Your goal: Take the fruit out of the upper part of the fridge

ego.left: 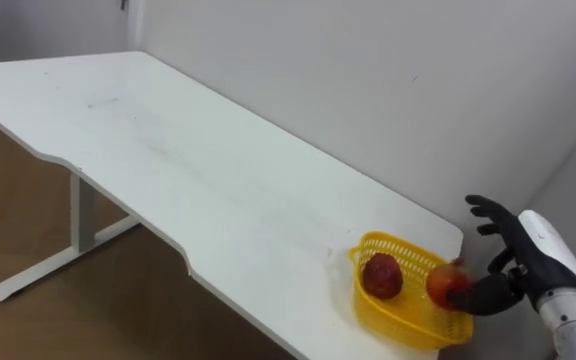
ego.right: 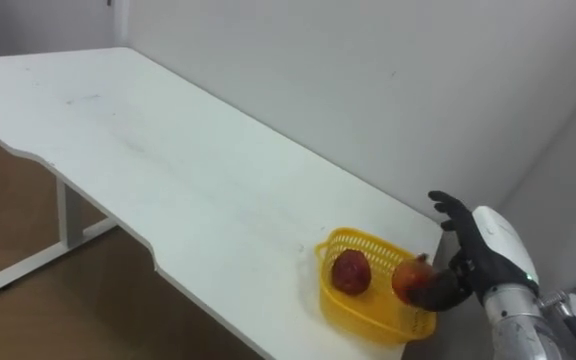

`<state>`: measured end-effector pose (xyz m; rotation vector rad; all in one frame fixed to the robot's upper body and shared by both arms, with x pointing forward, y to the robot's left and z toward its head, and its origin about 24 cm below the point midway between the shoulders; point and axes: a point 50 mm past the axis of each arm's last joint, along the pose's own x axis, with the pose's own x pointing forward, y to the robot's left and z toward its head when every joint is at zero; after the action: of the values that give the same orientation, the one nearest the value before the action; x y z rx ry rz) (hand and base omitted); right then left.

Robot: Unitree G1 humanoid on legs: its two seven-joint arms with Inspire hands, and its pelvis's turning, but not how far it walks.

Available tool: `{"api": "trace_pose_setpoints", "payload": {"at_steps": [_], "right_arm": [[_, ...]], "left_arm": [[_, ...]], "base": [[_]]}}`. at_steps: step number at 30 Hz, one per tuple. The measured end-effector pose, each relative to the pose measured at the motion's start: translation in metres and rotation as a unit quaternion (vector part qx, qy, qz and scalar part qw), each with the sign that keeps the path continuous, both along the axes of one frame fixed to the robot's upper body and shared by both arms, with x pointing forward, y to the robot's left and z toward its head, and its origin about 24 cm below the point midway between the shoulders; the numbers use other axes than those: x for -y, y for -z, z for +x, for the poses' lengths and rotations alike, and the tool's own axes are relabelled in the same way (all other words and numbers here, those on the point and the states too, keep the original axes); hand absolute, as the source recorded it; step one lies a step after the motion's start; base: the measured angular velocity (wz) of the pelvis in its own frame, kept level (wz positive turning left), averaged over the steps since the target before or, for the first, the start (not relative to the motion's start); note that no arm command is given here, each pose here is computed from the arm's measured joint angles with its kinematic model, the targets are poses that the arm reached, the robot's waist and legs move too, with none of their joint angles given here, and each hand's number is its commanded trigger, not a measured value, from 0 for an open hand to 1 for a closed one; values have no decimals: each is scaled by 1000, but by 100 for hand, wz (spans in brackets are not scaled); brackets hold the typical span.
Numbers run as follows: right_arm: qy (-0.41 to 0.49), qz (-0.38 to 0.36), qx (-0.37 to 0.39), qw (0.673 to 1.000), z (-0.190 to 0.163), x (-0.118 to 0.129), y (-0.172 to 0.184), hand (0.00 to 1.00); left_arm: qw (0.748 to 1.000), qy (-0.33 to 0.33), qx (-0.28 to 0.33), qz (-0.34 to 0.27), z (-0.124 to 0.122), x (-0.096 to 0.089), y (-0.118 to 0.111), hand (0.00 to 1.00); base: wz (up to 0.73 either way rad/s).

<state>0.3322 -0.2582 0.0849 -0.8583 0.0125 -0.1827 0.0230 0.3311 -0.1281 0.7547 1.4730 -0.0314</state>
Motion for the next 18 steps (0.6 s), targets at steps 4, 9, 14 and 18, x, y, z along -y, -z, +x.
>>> {"api": "trace_pose_setpoints", "payload": {"at_steps": [4,9,14,18], "right_arm": [[-4,-8,-17,1000,-1,-2,8,0],[-3,-3,-29,1000,-2,-2,13,0],[-2,2,-32,999,-2,-3,13,0],[-2,2,-37,999,-2,-3,13,0]], "left_arm": [[1000,5,-5,1,-1,1,1,0],[1000,5,-7,1,-1,2,1,0],[1000,6,-10,7,-1,2,1,0],[1000,11,-18,7,-3,3,2,0]], "base": [[-1],[-3],[0],[0]]}}
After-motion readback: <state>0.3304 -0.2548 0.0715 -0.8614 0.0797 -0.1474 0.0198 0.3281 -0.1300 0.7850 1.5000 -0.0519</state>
